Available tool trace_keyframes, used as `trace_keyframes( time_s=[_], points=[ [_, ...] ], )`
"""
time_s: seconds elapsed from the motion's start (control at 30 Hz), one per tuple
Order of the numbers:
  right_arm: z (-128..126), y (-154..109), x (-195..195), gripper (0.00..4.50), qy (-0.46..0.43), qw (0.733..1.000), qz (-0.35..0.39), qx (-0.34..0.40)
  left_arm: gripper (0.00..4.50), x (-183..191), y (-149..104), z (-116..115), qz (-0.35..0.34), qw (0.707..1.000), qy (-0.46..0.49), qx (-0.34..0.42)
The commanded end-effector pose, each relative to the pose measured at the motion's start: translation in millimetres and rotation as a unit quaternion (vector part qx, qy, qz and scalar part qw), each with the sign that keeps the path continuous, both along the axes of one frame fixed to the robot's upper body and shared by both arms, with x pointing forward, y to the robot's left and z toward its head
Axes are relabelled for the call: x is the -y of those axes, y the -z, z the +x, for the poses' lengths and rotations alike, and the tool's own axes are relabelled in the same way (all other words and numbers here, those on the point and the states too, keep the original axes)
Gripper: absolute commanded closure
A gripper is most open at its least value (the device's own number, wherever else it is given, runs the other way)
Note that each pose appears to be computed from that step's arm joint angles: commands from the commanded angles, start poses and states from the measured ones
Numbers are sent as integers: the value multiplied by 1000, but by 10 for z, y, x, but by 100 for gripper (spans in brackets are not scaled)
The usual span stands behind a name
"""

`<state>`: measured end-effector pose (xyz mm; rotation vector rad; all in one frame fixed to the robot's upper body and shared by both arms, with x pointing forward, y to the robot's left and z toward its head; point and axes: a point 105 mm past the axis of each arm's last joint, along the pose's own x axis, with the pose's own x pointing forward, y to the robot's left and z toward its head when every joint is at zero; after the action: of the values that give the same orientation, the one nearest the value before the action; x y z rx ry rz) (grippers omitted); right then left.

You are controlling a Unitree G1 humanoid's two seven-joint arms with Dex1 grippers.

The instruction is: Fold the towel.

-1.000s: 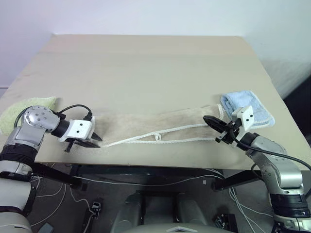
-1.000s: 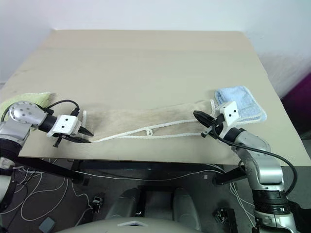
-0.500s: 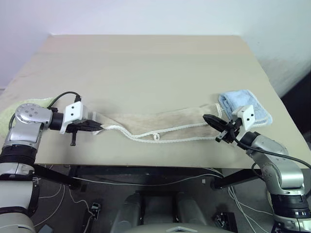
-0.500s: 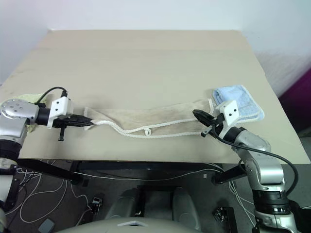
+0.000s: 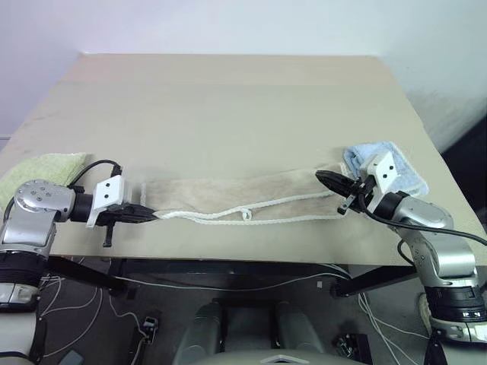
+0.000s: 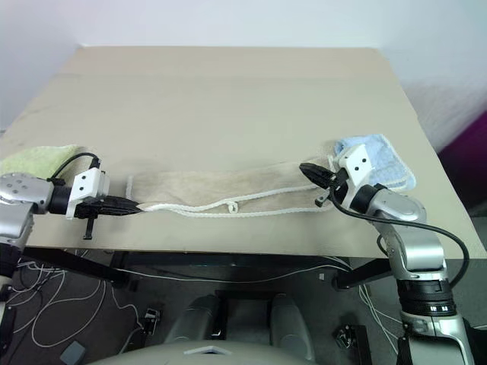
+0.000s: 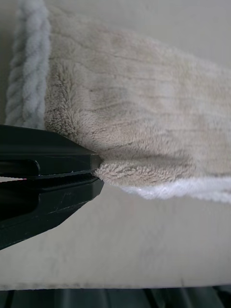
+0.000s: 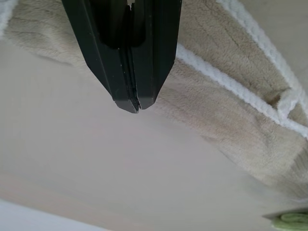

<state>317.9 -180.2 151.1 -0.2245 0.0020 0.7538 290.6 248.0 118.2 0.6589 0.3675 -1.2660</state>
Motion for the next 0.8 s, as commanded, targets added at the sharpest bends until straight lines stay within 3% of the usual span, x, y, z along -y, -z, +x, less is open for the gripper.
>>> trace_keyframes(
  time_s=[0.03,0.4,0.43,0.6,0.8],
  points=[
    [-10,-93,-23,450,-4,1000,4,23,449,-26,-3,-83,34,999,25,-2],
    [-48,-50,-32,450,5,1000,11,20,449,9,-26,-66,31,998,38,-32],
    [-51,-50,-31,450,6,1000,12,21,401,18,-21,-53,34,998,39,-29],
    [-55,-58,-29,450,9,1000,13,22,250,37,12,-11,49,998,42,-14],
    [-57,-58,-33,450,11,1000,14,22,250,59,10,-12,36,998,42,-19]
  ],
)
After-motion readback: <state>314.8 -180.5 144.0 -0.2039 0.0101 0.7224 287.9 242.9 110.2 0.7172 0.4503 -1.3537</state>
